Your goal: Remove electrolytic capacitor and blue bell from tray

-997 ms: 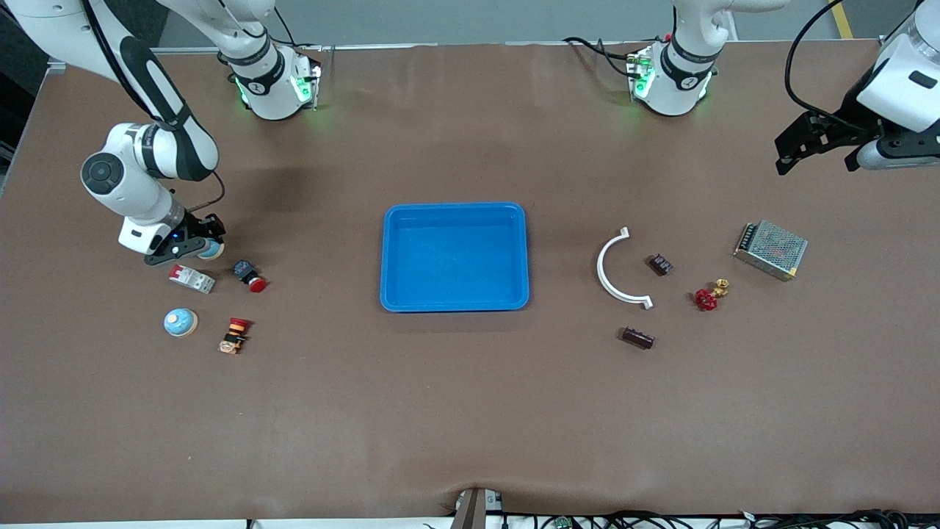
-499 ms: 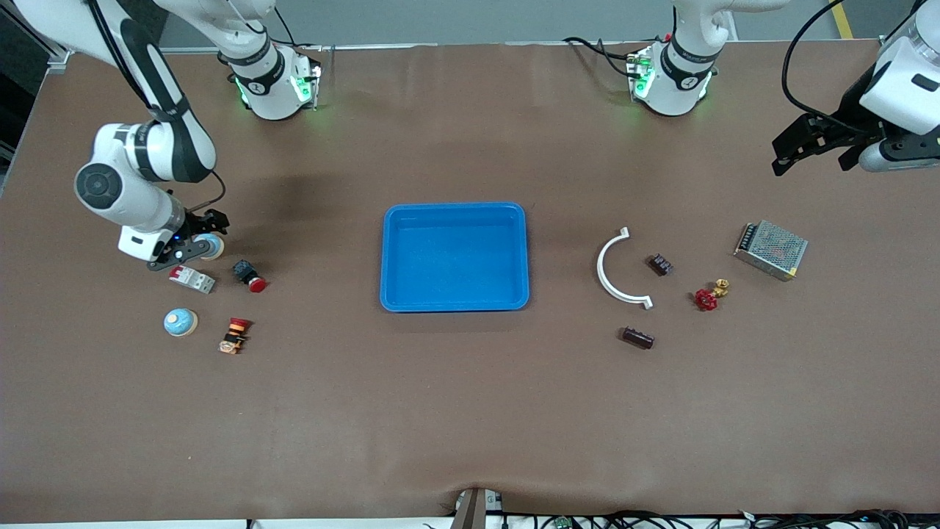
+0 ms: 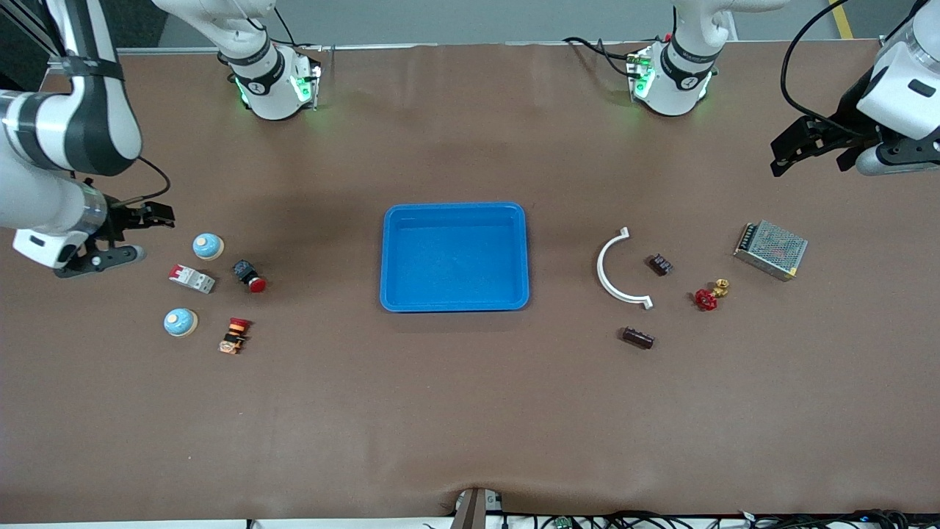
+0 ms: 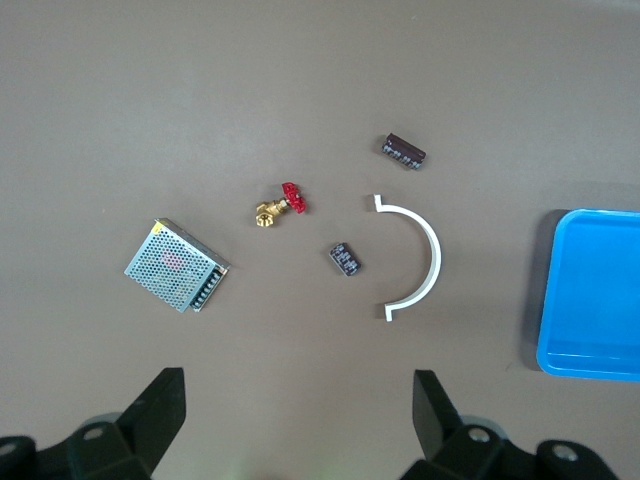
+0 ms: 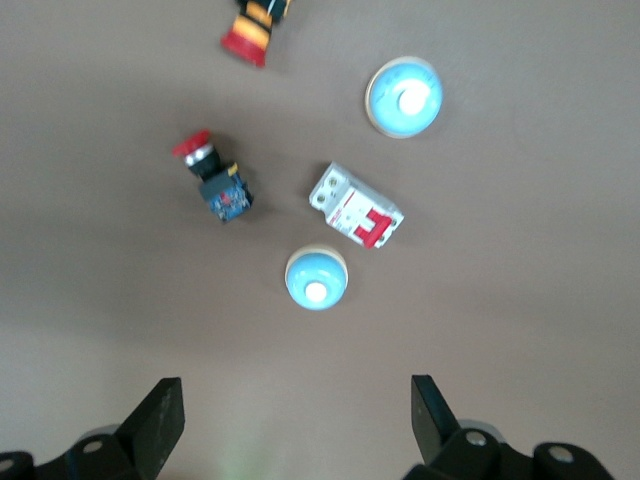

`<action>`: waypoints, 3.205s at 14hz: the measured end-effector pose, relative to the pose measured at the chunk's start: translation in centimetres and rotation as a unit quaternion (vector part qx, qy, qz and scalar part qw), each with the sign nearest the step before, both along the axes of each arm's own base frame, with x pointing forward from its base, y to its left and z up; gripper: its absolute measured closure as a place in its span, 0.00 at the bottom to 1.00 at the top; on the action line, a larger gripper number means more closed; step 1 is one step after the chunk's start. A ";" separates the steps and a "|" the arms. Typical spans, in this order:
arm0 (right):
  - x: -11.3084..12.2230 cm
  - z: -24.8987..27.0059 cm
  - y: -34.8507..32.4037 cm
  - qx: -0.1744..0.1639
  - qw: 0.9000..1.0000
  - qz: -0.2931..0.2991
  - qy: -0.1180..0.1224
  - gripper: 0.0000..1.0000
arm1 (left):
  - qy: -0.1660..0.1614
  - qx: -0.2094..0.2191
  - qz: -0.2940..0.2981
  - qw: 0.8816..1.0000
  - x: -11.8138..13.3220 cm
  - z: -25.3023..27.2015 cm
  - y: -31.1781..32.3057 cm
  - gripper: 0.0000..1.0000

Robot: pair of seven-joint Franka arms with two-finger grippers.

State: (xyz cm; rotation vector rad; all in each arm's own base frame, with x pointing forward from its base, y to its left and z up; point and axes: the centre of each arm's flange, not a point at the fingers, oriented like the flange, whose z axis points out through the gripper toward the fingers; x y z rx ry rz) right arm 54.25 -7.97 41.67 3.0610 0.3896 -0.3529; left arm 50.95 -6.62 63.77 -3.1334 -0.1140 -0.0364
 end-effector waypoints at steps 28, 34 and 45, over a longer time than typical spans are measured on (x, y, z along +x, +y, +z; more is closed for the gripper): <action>1.2 23.2 1.2 0.013 0.956 -0.278 -0.089 0.00 | 0.000 0.004 0.005 1.000 -0.1 0.7 0.6 0.00; 0.6 25.2 2.1 0.016 0.958 -0.272 -0.092 0.00 | 0.006 0.005 0.005 1.000 -0.3 1.0 0.6 0.00; 1.4 27.1 2.8 0.030 0.974 -0.186 -0.123 0.00 | 0.005 0.005 0.005 1.000 -0.4 1.4 0.6 0.00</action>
